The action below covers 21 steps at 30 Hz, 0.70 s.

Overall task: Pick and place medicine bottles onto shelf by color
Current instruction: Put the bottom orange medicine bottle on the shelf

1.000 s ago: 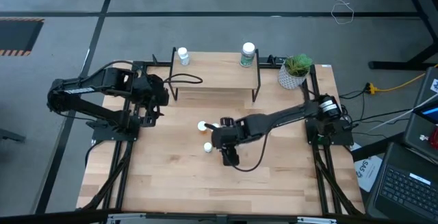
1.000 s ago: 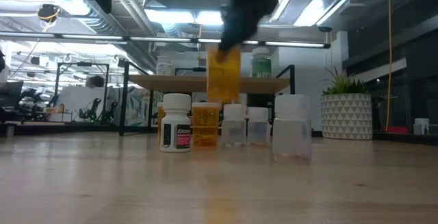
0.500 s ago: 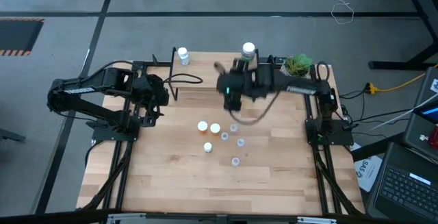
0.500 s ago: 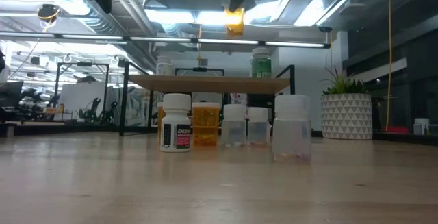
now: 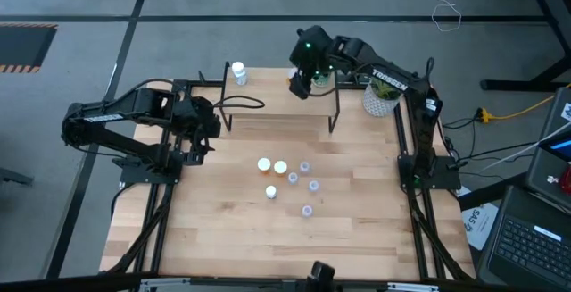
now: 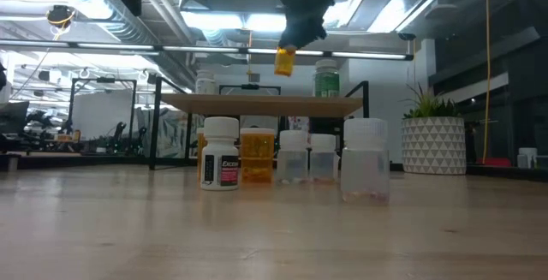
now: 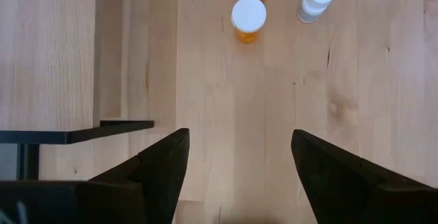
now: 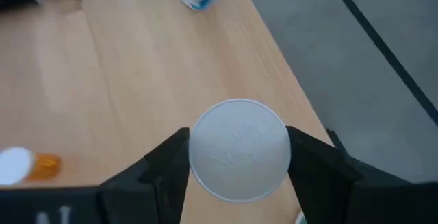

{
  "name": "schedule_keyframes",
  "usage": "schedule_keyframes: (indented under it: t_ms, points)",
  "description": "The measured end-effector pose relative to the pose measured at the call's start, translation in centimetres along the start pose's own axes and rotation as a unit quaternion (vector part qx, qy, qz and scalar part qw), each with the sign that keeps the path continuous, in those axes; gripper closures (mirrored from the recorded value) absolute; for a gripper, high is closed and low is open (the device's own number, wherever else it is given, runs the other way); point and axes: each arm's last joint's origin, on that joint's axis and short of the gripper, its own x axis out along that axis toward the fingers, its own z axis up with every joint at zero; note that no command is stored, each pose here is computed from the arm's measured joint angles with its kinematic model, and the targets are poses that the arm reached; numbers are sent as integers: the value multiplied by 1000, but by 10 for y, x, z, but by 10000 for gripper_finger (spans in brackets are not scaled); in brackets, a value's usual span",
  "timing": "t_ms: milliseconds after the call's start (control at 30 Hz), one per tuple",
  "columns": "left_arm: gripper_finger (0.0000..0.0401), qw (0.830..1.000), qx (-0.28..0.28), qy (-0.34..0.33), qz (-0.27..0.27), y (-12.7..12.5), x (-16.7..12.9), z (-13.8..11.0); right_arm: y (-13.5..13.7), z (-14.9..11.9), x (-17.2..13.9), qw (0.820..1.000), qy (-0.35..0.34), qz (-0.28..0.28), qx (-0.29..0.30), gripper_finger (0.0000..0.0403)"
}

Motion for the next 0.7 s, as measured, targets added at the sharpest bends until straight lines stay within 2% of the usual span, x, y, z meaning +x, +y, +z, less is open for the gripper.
schedule_keyframes:
  t_ms: [233,533,700]
  points:
    - [148,1000,0,0,0,0,0,0,-18,-17,23,1000,28,-11,-4,190]
    - [148,1000,12,-8,1,0,0,2,-21,-20,24,999,35,-12,-12,190]
    - [148,1000,13,-8,1,0,0,2,-18,-23,29,998,45,31,-43,190]
